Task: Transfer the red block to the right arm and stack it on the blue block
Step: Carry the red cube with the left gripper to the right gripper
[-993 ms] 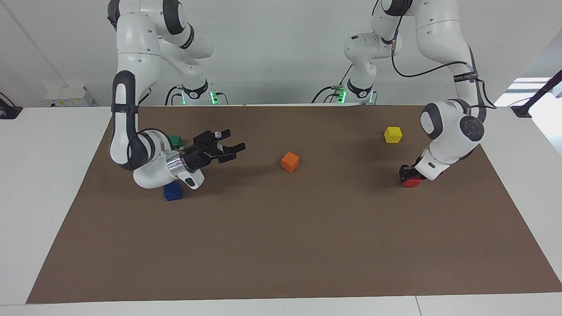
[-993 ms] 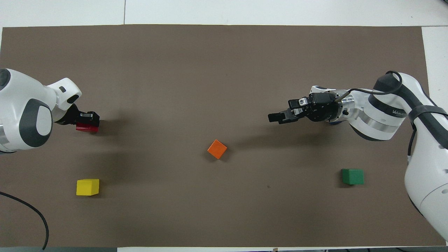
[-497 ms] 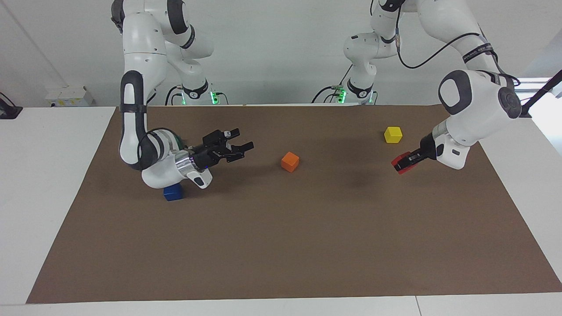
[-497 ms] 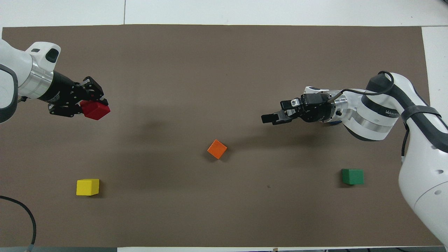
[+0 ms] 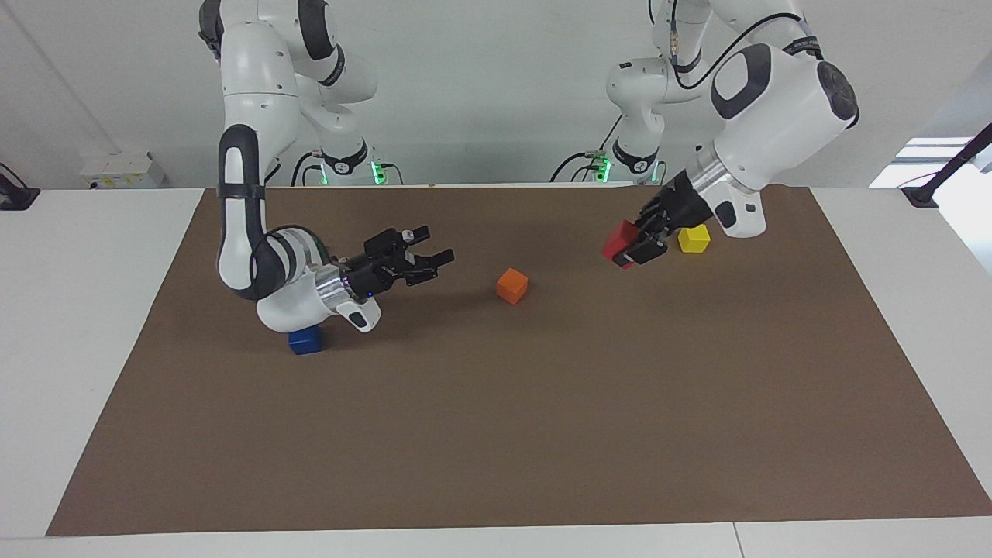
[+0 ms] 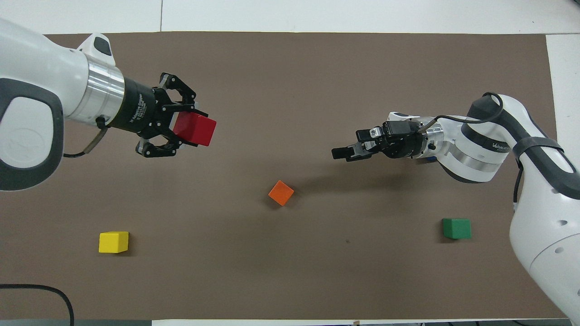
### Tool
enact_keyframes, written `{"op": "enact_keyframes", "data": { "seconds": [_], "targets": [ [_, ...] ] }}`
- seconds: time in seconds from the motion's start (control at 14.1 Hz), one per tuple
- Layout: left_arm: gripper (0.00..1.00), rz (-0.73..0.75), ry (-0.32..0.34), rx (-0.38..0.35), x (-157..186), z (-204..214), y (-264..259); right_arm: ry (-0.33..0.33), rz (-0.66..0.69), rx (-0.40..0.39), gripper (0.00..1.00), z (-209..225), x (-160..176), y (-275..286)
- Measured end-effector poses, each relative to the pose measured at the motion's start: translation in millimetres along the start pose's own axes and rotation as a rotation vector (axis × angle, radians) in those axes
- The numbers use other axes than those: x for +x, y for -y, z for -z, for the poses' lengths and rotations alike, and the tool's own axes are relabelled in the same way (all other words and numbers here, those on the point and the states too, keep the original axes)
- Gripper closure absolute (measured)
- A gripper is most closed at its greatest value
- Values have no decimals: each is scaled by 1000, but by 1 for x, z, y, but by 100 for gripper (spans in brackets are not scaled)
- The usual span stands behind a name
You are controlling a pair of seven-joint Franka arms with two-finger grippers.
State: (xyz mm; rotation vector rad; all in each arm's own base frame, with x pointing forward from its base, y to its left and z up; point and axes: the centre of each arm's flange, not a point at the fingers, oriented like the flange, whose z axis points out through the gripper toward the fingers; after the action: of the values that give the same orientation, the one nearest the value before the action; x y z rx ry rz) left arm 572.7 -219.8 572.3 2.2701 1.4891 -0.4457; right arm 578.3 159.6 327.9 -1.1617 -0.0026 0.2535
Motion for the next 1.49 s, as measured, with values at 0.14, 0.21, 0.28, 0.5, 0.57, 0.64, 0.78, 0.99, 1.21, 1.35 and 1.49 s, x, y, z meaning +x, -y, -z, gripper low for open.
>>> {"op": "enact_keyframes", "data": {
  "seconds": [0.14,0.21,0.28,0.5,0.57,0.64,0.78,0.99,1.21,1.35,1.49],
  "targets": [
    [45,148,46,-68,-36,-11,-10,-2,-1,7,0,-11,2,-4],
    [45,216,99,-85,-47,-16,-12,-6,-2,2,0,-12,2,-5],
    [45,278,154,-103,-51,-23,-13,-8,-2,1,0,-12,3,-5],
    [45,526,262,-175,-54,-57,-9,-12,-1,-1,0,-10,3,-5],
    [45,581,281,-195,-61,-70,-5,-13,-1,-2,0,-10,3,-5],
    [45,633,314,-212,-68,-81,-2,-13,-1,-2,0,-10,3,-5],
    [45,733,403,-232,-80,-104,8,-13,-1,-2,0,-10,3,-5],
    [45,773,434,-244,-101,-125,23,-14,-2,-2,0,-10,3,-6],
    [45,798,454,-261,-123,-141,34,-14,-2,-2,0,-10,3,-6],
    [45,810,454,-269,-132,-154,42,-14,-2,-2,0,-10,3,-6],
    [45,807,450,-273,-138,-160,46,-14,-2,-2,0,-10,3,-6]
  ]
}}
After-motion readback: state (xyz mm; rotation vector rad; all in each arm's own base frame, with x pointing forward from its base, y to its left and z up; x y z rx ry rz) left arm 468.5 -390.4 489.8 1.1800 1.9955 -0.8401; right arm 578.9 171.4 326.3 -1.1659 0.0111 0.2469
